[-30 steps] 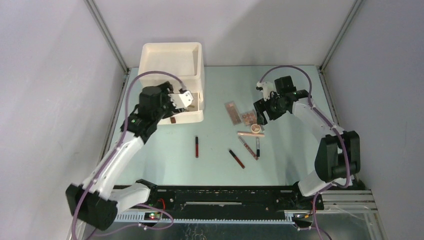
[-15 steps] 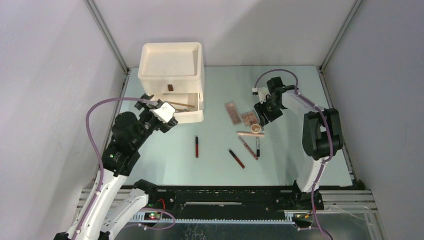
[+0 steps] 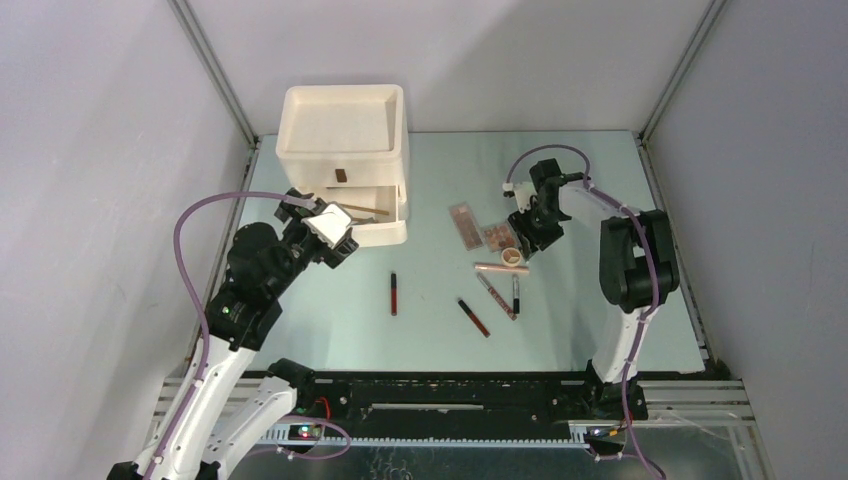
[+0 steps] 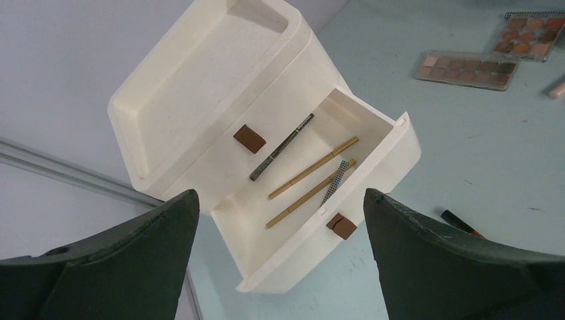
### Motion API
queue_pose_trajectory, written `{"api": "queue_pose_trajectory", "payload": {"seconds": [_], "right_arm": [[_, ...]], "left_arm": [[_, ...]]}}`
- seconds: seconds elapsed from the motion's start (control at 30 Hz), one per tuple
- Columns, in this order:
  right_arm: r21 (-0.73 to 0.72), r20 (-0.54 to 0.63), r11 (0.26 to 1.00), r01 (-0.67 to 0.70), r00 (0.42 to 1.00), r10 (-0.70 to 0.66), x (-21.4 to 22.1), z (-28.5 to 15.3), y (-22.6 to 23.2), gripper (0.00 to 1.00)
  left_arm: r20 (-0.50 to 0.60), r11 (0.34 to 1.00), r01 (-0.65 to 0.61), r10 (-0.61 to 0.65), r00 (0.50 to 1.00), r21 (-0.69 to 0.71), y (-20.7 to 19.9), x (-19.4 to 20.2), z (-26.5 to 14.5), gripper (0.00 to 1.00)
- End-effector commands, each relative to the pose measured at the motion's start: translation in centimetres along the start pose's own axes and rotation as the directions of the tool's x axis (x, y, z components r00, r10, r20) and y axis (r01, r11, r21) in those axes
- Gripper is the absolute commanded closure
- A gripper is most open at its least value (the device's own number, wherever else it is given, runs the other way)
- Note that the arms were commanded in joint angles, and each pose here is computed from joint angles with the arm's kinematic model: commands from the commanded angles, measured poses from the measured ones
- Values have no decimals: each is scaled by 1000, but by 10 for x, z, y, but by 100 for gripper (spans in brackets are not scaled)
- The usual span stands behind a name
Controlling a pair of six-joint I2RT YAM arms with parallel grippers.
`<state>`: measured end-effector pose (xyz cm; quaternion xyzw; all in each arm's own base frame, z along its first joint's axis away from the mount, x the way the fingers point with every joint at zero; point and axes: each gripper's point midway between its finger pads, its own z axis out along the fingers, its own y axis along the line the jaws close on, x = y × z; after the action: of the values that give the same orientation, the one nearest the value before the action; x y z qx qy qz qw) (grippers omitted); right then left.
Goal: Organize the makeup
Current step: Pick up the makeup from the center of the board.
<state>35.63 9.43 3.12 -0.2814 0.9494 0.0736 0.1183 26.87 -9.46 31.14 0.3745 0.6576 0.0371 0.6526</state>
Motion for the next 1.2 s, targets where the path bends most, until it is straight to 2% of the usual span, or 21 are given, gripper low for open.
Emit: {"api": "queue_pose_trajectory", "payload": {"seconds": [0.0,0.4,0.6,0.73,0.93,1.03,1.17], "right_arm": [[21,22,999,30,999,-30,-13,0,-3,42],[35,-5,998,48,999,-48,-15,10,0,44],[43,-33,998,49,998,-47,-13,19,-3,51],[34,-45,999,42,998,-40,-10,23,-3,59],[18,-16,1000,-13,1000,13,-9,14,-13,79],[14,33,999,-50,998,49,-12,-3,-21,86],[10,175,998,-60,983,57,-31,-50,-21,95]], "left_arm": [[31,1000,20,-20,999,-14,3,-6,0,3],[25,1000,13,-12,1000,-16,3,-4,1,3],[32,1000,9,-8,999,-15,6,-10,-1,3],[40,1000,13,-12,999,-8,4,-11,-2,2],[35,1000,21,-21,999,1,0,-6,0,2],[47,999,42,-43,998,3,0,-11,0,2],[96,992,119,-121,988,32,-1,-28,3,0]]}}
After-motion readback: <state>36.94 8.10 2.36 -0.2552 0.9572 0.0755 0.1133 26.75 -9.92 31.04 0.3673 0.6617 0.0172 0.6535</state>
